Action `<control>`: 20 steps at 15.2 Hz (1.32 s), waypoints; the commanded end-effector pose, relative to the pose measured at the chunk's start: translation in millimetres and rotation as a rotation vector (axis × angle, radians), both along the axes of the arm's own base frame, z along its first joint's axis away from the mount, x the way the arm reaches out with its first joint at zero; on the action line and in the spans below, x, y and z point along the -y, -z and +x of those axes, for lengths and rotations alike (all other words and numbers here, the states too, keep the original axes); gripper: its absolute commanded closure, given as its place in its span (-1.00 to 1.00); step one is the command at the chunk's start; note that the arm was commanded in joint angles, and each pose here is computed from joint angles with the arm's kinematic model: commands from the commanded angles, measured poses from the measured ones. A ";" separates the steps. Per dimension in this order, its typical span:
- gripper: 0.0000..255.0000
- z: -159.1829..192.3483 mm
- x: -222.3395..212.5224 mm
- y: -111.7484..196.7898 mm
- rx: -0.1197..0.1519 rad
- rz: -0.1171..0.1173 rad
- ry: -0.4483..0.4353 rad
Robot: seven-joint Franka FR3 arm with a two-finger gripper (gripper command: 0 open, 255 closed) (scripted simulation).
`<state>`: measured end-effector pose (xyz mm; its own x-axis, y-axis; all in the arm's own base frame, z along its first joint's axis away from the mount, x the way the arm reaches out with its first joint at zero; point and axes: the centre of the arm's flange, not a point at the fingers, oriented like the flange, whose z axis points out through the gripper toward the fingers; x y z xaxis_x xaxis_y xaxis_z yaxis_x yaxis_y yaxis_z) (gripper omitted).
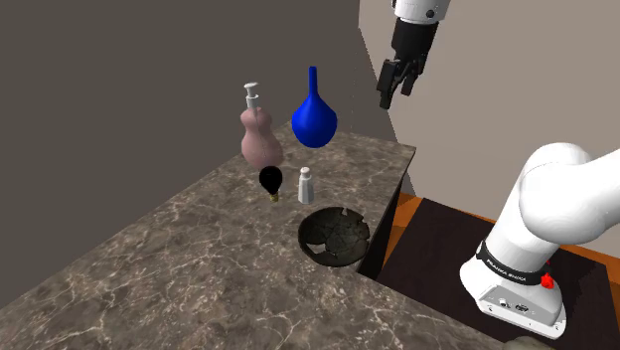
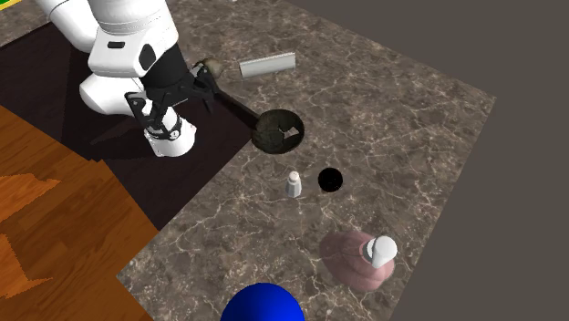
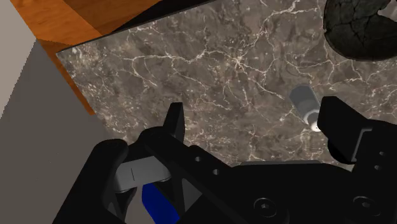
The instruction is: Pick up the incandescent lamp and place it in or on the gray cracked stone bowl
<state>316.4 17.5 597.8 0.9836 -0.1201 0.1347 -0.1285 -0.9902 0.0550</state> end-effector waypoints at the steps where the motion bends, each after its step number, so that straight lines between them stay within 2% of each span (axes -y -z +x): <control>1: -1.00 0.0 0.0 0.0 0.000 0.000 0.000; 20: -1.00 175.8 -145.0 116.7 -0.015 -0.032 0.040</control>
